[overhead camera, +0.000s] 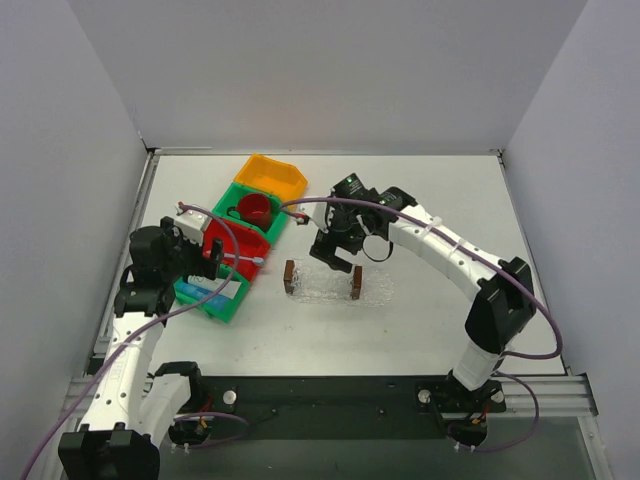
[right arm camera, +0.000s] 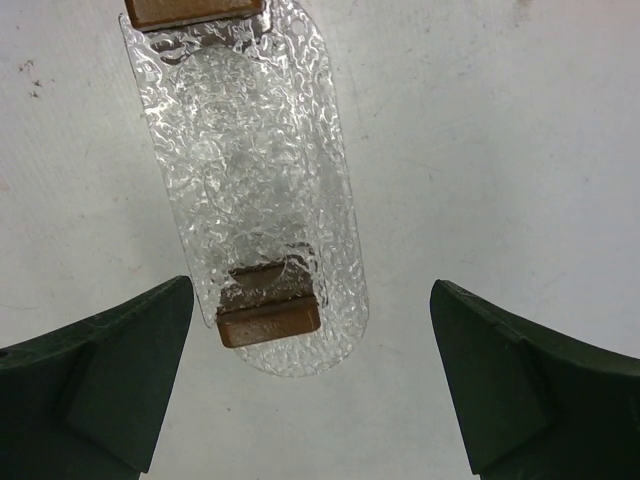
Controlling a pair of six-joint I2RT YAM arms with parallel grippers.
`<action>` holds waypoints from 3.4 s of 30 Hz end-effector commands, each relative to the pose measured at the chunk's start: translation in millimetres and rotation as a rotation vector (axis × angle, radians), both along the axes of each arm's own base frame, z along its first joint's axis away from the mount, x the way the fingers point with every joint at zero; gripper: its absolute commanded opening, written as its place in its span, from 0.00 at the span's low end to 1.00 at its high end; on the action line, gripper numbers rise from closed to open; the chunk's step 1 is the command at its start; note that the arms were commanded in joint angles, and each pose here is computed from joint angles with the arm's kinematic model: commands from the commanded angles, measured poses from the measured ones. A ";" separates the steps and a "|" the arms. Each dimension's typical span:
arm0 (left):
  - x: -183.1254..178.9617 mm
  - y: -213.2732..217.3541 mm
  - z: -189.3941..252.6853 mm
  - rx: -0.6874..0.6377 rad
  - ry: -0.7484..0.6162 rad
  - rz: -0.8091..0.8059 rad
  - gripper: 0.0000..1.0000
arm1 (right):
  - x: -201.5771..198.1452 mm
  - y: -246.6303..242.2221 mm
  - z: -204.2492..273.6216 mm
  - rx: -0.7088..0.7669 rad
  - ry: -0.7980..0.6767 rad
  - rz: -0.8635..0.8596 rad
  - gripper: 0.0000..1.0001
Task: Prepare toiletry sets of a toothbrush and toothpaste on the tray
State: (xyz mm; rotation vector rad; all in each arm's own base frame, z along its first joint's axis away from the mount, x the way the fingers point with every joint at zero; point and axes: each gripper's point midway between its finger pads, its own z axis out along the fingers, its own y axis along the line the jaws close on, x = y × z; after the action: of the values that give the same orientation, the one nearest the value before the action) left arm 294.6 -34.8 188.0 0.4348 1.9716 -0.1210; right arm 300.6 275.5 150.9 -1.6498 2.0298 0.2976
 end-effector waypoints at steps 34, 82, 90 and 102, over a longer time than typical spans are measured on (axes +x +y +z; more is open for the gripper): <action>159.5 -122.2 -22.3 0.334 0.287 -0.377 0.79 | -17.3 -148.6 12.7 0.068 -0.071 -0.582 0.92; 190.5 -114.3 -87.6 0.435 0.458 -0.277 0.20 | -23.2 -150.0 -0.8 0.069 -0.019 -0.549 0.90; 189.2 -113.4 -70.2 0.447 0.462 -0.283 0.07 | -23.4 -150.2 0.9 0.076 -0.021 -0.550 0.90; 173.9 -118.9 15.5 0.401 0.361 -0.318 0.00 | -20.0 -151.9 11.0 0.106 -0.036 -0.585 0.90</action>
State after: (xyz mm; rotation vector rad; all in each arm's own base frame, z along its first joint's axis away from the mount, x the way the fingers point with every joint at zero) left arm 463.1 -147.3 111.5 1.0877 2.4756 0.0079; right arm 279.6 125.3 148.0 -0.9793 2.3397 0.1450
